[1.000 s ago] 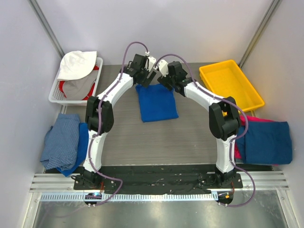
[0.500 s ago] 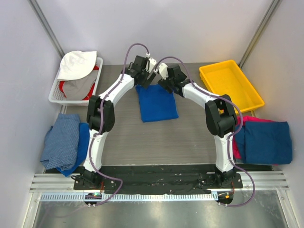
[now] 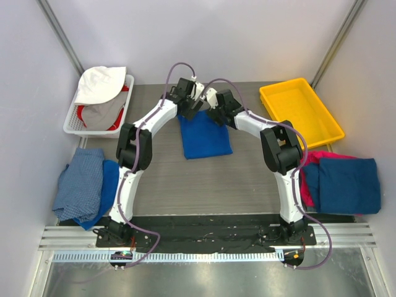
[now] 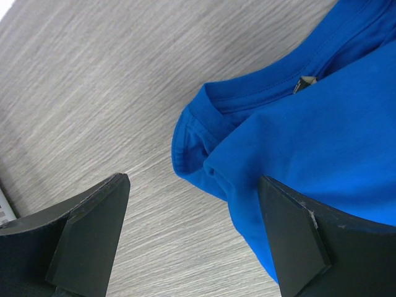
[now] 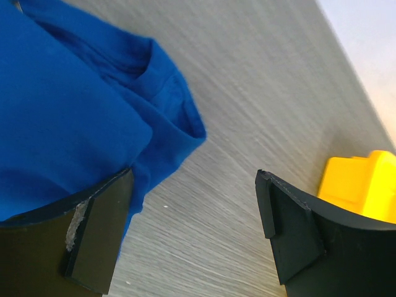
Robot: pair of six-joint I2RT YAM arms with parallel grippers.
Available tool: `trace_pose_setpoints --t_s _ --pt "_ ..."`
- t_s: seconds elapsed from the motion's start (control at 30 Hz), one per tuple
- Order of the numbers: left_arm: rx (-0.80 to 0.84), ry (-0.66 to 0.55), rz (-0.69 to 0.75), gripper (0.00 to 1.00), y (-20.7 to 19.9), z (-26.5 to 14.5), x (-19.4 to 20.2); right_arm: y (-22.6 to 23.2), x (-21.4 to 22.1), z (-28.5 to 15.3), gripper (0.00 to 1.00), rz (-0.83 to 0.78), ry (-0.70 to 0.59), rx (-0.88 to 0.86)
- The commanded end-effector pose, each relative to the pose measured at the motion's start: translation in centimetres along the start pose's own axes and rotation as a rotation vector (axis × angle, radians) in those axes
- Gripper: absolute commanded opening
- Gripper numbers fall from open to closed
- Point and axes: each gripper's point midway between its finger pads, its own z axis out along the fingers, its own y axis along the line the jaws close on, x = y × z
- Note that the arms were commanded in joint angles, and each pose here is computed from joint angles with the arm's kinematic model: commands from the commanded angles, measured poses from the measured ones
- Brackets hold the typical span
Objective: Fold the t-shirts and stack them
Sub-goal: Smooth out wrinkles on the folded tshirt
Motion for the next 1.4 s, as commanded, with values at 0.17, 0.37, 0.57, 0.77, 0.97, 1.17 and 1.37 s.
trace_pose_setpoints --t_s 0.17,0.37,0.57,0.77,0.97,1.17,1.37 --pt "-0.029 -0.013 0.014 0.89 0.5 0.8 -0.2 -0.5 0.9 1.7 0.88 0.023 -0.003 0.029" --pt "-0.037 -0.026 0.009 0.89 0.6 0.5 -0.7 -1.8 0.3 0.7 0.88 0.028 -0.009 0.056" --pt "-0.041 -0.077 -0.028 0.89 1.5 -1.9 -2.9 -4.8 -2.1 -2.8 0.88 0.081 -0.043 0.114" --pt "-0.043 -0.112 -0.046 0.9 2.2 -4.5 -4.5 -8.1 -3.5 -7.6 0.89 0.137 -0.062 0.196" --pt "-0.011 -0.101 -0.049 0.9 1.7 -6.4 -4.2 -7.8 -2.2 -10.8 0.9 0.228 -0.058 0.166" --pt "0.047 -0.087 -0.034 0.9 0.4 -8.2 -3.4 -4.0 0.7 -11.0 0.9 0.476 -0.049 -0.125" --pt "0.13 -0.049 -0.015 0.9 -1.8 -8.2 -1.9 -0.6 2.5 -10.2 0.88 0.712 -0.011 -0.488"
